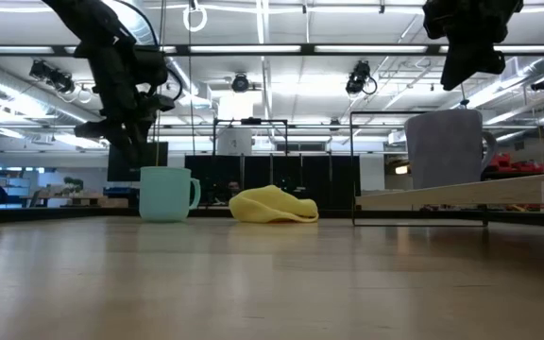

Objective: Stack small to large cups/mugs on shelf
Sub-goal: Put the blue mug on the shelf

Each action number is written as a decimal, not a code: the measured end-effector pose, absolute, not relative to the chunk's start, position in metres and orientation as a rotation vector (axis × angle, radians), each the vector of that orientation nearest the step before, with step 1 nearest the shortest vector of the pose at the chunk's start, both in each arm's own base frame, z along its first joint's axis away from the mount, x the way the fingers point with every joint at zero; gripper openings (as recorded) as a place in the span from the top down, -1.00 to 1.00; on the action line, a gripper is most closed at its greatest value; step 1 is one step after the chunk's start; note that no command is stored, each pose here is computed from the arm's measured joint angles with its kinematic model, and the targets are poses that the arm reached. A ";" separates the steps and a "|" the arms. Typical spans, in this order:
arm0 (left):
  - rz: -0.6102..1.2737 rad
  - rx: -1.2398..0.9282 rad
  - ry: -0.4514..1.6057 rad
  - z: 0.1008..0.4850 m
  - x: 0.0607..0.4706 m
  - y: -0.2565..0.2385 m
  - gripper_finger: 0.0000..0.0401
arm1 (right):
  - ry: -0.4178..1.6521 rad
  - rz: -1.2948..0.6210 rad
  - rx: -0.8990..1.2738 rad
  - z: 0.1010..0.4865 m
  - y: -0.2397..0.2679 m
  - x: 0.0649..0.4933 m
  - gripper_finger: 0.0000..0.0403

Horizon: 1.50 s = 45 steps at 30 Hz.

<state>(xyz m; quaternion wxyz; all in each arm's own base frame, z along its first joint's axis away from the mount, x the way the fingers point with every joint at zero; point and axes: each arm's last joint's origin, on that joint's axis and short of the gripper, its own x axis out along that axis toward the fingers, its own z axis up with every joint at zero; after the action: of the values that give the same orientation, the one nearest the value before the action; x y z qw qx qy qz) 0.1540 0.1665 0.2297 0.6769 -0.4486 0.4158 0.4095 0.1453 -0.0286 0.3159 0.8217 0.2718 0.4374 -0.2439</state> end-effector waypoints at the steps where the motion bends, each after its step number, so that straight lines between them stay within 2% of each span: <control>1: 0.915 -1.005 0.935 0.230 0.155 0.166 0.47 | 0.929 -0.525 0.579 0.316 -0.029 0.145 0.63; 12: 0.959 -1.014 0.881 0.231 0.165 0.163 0.47 | 0.927 -0.527 0.578 0.316 -0.029 0.145 0.63; 26: 0.963 -1.032 0.981 0.199 0.185 0.174 0.47 | 0.924 -0.539 0.562 0.316 -0.029 0.145 0.63; 31: 0.970 -1.015 0.998 0.196 0.185 0.175 0.59 | 0.924 -0.539 0.562 0.316 -0.029 0.145 0.63; 37: 0.941 -0.961 1.019 0.196 0.185 0.175 0.92 | 0.924 -0.539 0.561 0.316 -0.029 0.145 0.63; 45: 0.855 -0.845 1.047 0.197 0.188 0.175 0.93 | 0.928 -0.530 0.545 0.316 -0.029 0.145 0.63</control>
<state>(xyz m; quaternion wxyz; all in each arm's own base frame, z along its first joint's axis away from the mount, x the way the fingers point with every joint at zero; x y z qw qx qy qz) 0.1875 0.1752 0.1971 0.6987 -0.3792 0.4700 0.3835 0.1453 -0.0294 0.3161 0.8254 0.2562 0.4367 -0.2496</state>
